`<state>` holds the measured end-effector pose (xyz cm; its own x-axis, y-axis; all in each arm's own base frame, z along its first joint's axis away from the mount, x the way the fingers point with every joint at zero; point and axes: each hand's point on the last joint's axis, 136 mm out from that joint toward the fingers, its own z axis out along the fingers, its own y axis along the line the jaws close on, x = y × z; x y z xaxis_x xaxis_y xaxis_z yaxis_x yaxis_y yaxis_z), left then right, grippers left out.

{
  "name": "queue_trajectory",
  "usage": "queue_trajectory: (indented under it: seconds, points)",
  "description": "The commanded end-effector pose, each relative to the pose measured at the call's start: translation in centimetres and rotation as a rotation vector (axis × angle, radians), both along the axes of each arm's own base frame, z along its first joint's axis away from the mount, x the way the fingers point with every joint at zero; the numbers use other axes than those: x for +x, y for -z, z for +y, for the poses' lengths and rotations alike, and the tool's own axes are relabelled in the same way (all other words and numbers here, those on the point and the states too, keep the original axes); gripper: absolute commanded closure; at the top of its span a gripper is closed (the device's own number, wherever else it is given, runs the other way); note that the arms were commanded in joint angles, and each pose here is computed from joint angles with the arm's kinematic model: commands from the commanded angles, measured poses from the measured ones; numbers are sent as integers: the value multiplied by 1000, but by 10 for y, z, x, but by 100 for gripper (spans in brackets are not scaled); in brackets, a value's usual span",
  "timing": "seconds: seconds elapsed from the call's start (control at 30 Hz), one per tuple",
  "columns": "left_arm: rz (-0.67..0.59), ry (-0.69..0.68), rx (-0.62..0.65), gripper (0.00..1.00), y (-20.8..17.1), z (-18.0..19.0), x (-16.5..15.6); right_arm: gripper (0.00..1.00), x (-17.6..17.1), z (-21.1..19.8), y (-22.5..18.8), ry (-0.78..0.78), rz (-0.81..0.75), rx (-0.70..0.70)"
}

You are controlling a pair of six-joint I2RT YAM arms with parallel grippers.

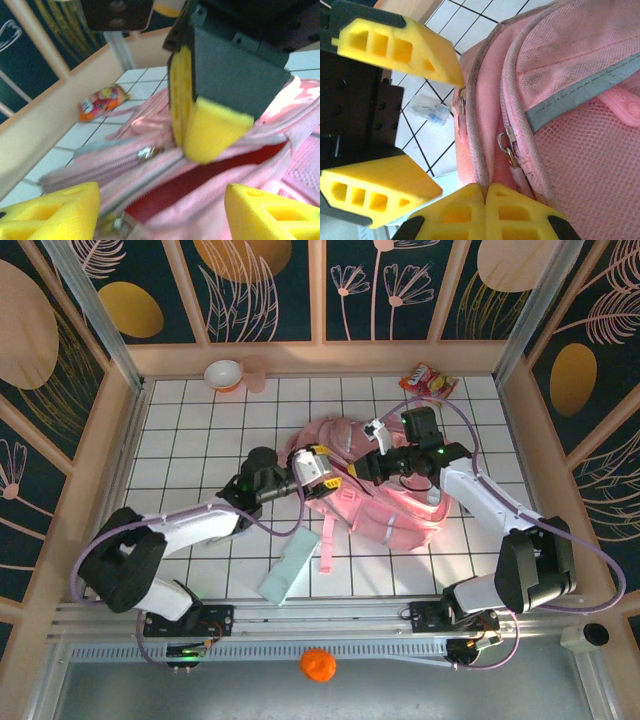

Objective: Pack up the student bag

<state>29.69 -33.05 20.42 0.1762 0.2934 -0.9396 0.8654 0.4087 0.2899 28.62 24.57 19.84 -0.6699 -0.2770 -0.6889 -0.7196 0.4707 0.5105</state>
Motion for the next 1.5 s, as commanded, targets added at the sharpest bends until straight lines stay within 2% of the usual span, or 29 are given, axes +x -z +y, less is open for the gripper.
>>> queue_trajectory:
  seconds: [0.0, 0.17, 0.27, 0.57, 0.67, 0.87, 1.13, 1.23, 1.47]
  points:
    - [-44, -181, -22, 30, -14, 30, 13, 100, 6, 10, -38, -26, -108, 81]
    - [-134, -183, 121, 25, 5, 43, 5, 100, 6, 12, -39, -33, -109, 89]
    - [-166, -162, 164, 25, 10, 40, 6, 100, 7, 13, -41, -35, -112, 95]
    - [-122, -182, 83, 29, 5, 12, 13, 100, 5, 15, -43, -42, -109, 105]
    - [-89, -246, 60, 30, 6, 12, 23, 100, 3, 15, -44, -47, -109, 108]
    - [-42, -352, -2, 56, 3, 17, 39, 100, 1, 15, -45, -54, -112, 105]
    - [-14, -367, -9, 90, 5, 17, 42, 100, 0, 13, -47, -51, -121, 97]
    - [-9, -371, -5, 100, 5, 18, 42, 100, 1, 10, -46, -46, -123, 86]
    - [33, -387, 25, 100, 13, 28, 48, 100, 0, 0, -49, -38, -146, 63]
